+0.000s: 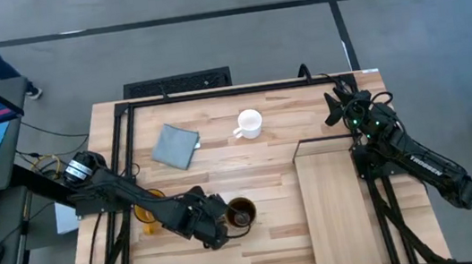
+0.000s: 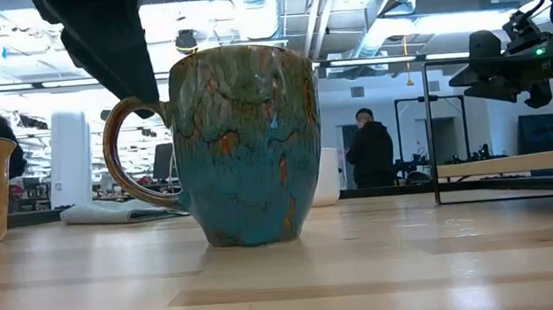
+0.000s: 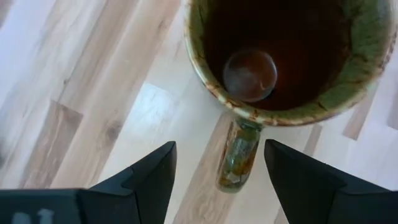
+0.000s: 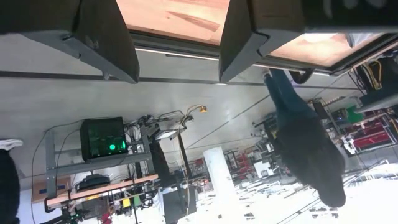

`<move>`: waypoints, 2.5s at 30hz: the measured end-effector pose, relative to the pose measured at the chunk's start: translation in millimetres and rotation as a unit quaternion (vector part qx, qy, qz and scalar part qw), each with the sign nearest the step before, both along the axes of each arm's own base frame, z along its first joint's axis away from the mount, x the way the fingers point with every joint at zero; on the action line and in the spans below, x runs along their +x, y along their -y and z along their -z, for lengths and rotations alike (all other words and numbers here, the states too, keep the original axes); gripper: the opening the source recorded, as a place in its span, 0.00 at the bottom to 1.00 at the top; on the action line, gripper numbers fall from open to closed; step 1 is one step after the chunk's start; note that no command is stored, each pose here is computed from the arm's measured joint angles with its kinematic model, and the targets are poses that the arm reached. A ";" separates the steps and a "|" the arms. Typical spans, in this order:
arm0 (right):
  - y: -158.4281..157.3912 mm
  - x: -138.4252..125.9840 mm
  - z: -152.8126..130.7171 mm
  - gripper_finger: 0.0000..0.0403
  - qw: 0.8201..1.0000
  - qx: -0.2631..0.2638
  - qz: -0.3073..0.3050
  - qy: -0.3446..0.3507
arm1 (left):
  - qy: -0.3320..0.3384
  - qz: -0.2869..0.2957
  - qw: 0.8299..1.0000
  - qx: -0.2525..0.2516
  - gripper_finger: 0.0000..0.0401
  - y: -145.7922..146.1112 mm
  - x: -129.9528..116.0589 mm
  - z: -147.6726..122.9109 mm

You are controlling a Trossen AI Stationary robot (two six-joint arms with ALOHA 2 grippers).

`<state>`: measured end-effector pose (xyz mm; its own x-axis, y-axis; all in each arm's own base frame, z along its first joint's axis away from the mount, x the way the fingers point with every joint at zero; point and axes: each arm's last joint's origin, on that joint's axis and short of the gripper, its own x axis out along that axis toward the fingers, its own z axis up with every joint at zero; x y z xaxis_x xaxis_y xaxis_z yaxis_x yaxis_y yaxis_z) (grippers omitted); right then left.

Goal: Stack small to large cups/mugs on shelf
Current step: Put the green patterned mug on the shelf

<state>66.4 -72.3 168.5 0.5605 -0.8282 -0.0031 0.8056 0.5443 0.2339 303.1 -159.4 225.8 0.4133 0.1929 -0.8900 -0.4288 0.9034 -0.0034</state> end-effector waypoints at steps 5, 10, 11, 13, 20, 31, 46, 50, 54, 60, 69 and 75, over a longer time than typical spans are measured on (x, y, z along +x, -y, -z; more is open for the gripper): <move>0.0 0.0 0.0 0.61 1.000 0.000 0.000 0.000 | 0.009 -0.013 1.000 0.008 0.59 -0.9 0.4 -0.2; 0.0 0.0 0.0 0.61 1.000 0.000 0.000 0.000 | 0.012 -0.032 0.999 -0.001 0.59 -1.6 0.7 0.0; 0.0 0.0 0.0 0.61 1.000 0.000 0.000 0.000 | 0.013 -0.036 0.999 -0.004 0.59 -1.6 0.8 0.0; 0.0 0.0 0.0 0.61 1.000 0.000 0.000 0.000 | 0.010 -0.042 0.999 -0.020 0.59 -1.7 1.5 0.2; 0.0 0.0 0.0 0.61 1.000 0.000 0.000 0.000 | -0.029 0.057 0.998 -0.029 0.59 -2.6 3.1 1.1; 0.0 0.0 0.0 0.61 1.000 0.000 0.000 0.000 | -0.005 0.113 0.993 -0.043 0.59 -9.8 11.8 15.8; 0.0 0.0 0.0 0.61 1.000 -0.002 0.000 -0.003 | -0.008 0.124 0.990 -0.060 0.39 -13.4 14.0 18.2; 0.0 0.0 0.0 0.61 1.000 -0.002 0.000 -0.003 | -0.015 0.122 0.991 -0.055 0.33 -14.2 12.7 18.7; 0.0 0.0 0.0 0.61 1.000 -0.002 0.000 -0.004 | -0.016 0.122 0.991 -0.054 0.29 -14.3 12.6 18.6; 0.0 0.0 0.0 0.61 1.000 -0.002 0.000 -0.003 | -0.018 0.122 0.991 -0.053 0.25 -14.5 12.2 18.8; 0.0 0.0 0.0 0.61 1.000 -0.002 0.000 -0.004 | -0.014 0.118 0.992 -0.042 0.15 -15.2 12.5 18.7; 0.0 0.0 0.0 0.61 1.000 -0.002 0.000 -0.003 | -0.014 0.114 0.992 -0.043 0.11 -15.8 12.7 18.7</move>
<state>66.4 -72.3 168.5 0.5602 -0.8284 -0.0032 0.8074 0.5451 0.2257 315.8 -143.6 207.1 0.4127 0.0204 -0.9106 -0.2144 0.9738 -0.0754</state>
